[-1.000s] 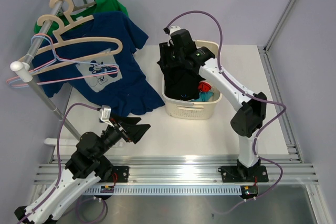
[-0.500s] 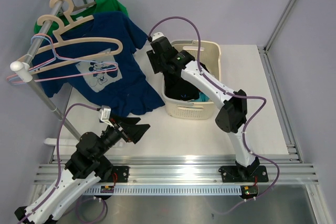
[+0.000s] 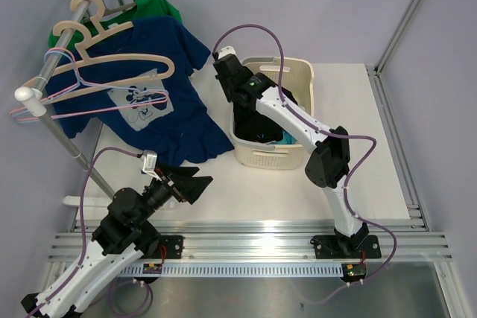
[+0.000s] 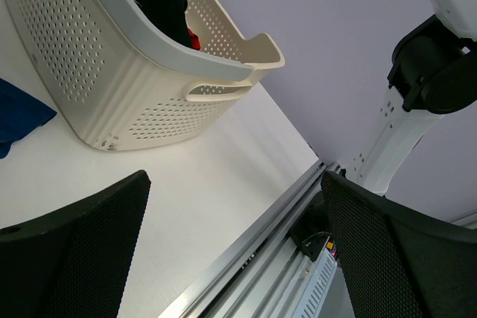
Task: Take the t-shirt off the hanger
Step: Place the T-shirt in the bin.
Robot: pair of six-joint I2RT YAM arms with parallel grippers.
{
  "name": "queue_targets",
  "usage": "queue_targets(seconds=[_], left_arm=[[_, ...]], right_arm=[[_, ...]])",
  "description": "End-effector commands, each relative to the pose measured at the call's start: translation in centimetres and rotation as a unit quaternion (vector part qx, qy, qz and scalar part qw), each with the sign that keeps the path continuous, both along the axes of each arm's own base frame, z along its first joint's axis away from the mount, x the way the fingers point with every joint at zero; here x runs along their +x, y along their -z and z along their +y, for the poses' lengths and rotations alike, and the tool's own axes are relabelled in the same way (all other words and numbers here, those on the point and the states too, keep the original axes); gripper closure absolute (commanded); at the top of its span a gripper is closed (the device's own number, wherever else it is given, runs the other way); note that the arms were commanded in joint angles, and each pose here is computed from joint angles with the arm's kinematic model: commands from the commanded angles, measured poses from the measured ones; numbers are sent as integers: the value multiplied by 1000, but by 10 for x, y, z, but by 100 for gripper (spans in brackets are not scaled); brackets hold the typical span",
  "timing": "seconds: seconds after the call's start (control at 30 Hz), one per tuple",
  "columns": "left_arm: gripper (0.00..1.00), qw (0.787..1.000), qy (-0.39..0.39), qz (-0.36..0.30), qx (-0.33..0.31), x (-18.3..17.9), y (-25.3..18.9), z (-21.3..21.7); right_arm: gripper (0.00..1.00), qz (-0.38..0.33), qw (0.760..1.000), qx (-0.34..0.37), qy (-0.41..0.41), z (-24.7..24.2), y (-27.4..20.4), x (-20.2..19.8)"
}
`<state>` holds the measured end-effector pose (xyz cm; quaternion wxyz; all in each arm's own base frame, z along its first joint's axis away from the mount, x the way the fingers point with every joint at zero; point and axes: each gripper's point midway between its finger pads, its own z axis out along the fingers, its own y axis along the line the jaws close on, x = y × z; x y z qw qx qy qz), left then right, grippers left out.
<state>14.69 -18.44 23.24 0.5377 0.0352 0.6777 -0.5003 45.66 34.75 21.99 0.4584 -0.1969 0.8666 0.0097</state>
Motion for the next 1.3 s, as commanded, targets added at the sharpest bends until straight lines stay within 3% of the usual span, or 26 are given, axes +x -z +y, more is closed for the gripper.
queue_targets(seconds=[0.0, 0.13, 0.27, 0.37, 0.57, 0.77, 0.83, 0.87, 0.9, 1.0, 1.27], left_arm=[[1, 999, -11, -37, -19, -1, -25, 6], [1, 999, -15, -37, -17, 0, -25, 7], [1, 999, -20, -37, -13, 0, -25, 10], [1, 999, -24, -39, -15, 0, -25, 11], [1, 999, -30, -39, -18, 2, -27, 13], [1, 998, -48, -29, -2, 11, -23, 13], [1, 999, -48, -25, 2, 13, -24, 12], [1, 999, -48, -18, 9, 15, -22, 10], [1, 999, -47, -16, 8, 16, -24, 8], [1, 999, -48, -9, 9, 20, -29, 5], [1, 996, -73, 9, 59, 47, -51, -5]], right_arm=[[100, -54, 998, 18, 21, -10, -43, 4], [100, -68, 997, 22, 39, -26, -56, 6], [100, -48, 991, 81, 90, -64, -56, 12], [100, 18, 987, 112, 110, -96, -7, 22], [100, 112, 980, 86, 141, -128, 80, 28], [100, 183, 968, 47, 165, -135, 126, 23], [92, 192, 966, 44, 168, -141, 128, 23], [85, 192, 966, 43, 169, -143, 126, 23], [67, 194, 965, 41, 174, -148, 122, 22], [52, 174, 968, 46, 174, -155, 95, 19], [32, 105, 980, 74, 151, -174, -17, -5]])
